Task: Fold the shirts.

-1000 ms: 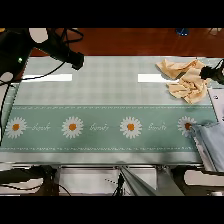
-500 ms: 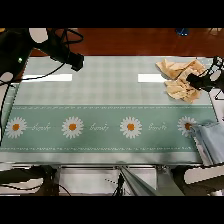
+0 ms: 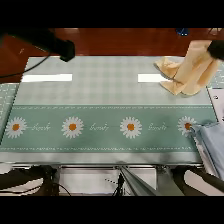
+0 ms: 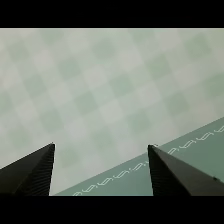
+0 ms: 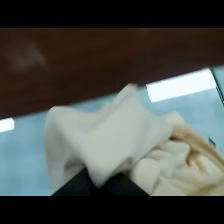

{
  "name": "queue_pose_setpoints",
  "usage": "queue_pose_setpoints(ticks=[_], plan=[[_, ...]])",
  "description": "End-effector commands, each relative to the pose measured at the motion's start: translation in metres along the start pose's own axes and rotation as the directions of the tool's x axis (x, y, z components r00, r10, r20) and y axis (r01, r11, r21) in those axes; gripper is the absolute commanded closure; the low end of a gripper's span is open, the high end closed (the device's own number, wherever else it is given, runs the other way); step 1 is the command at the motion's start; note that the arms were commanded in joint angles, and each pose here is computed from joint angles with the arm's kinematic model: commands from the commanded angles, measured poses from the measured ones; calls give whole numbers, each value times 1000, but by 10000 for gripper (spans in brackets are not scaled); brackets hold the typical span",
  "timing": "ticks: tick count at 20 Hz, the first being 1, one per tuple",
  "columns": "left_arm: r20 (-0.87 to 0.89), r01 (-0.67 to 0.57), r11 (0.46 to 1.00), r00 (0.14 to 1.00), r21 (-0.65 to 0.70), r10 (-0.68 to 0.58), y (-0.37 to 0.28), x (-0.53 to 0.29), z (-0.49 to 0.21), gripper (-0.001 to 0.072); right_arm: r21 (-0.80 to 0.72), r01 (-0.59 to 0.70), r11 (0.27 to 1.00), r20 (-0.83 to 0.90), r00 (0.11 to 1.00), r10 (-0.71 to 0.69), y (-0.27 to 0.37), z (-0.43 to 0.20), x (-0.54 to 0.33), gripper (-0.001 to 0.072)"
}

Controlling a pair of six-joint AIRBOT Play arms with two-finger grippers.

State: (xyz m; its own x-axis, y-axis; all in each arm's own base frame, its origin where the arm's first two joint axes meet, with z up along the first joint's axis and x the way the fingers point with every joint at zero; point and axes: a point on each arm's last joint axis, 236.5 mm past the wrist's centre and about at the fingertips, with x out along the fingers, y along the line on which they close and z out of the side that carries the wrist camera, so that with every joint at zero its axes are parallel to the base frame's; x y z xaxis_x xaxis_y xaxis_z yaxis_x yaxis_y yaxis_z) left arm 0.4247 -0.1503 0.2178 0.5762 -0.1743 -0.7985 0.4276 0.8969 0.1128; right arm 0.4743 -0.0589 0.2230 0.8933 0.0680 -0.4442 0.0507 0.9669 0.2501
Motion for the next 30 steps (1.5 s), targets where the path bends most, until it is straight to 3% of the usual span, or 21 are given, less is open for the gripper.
queue_pose_setpoints(ticks=[1, 4, 7, 12, 16, 17, 18, 19, 22, 24, 26, 28, 30], plan=[[136, -10, 998, 991, -66, 19, 6, -93, 14, -3, -151, -258, 954, 246, 925, 289, 128, 61, -151, 689], [246, -6, 993, 969, -115, 34, 7, -165, 2, -4, -129, -452, 883, 128, 875, 467, 194, 17, -220, 689], [188, -3, 993, 982, -119, 25, 3, -192, -35, -4, -84, -591, 802, -113, 805, 582, 235, -46, -242, 689], [-19, 2, 993, 1000, -115, -4, -5, -162, -83, -4, -162, -586, 794, -456, 758, 467, 263, -145, -179, 688], [-117, 4, 994, 993, -109, -17, -9, -122, -100, -3, -152, -687, 710, -583, 643, 497, 351, -239, -119, 686], [-141, 4, 994, 990, -108, -20, -10, -112, -105, -3, -144, -694, 705, -581, 636, 508, 368, -253, -104, 661], [-166, 5, 994, 986, -107, -22, -11, -102, -110, -3, -139, -691, 709, -590, 633, 501, 374, -266, -91, 436], [-192, 18, 994, 981, -105, -38, -15, -90, -117, -3, -151, -676, 722, -605, 641, 473, 369, -273, -79, 194], [-267, 197, 975, 939, -102, -218, -61, -49, -141, -3, -282, -540, 793, -604, 742, 290, 295, -249, -46, 174], [-299, 302, 939, 892, -162, -339, -93, -14, -162, -3, -382, -349, 856, -552, 829, 91, 207, -206, -32, 175], [-346, 377, 900, 832, -219, -433, -120, 18, -197, -3, -410, -190, 892, -519, 853, -57, 127, -173, -35, 177], [-443, 422, 861, 738, -285, -508, -144, 35, -250, -3, -366, -97, 926, -512, 852, -113, 66, -152, -43, 176], [-530, 425, 841, 653, -335, -541, -157, 45, -301, -3, -170, -60, 984, -491, 871, -32, 42, -140, -41, 176]])
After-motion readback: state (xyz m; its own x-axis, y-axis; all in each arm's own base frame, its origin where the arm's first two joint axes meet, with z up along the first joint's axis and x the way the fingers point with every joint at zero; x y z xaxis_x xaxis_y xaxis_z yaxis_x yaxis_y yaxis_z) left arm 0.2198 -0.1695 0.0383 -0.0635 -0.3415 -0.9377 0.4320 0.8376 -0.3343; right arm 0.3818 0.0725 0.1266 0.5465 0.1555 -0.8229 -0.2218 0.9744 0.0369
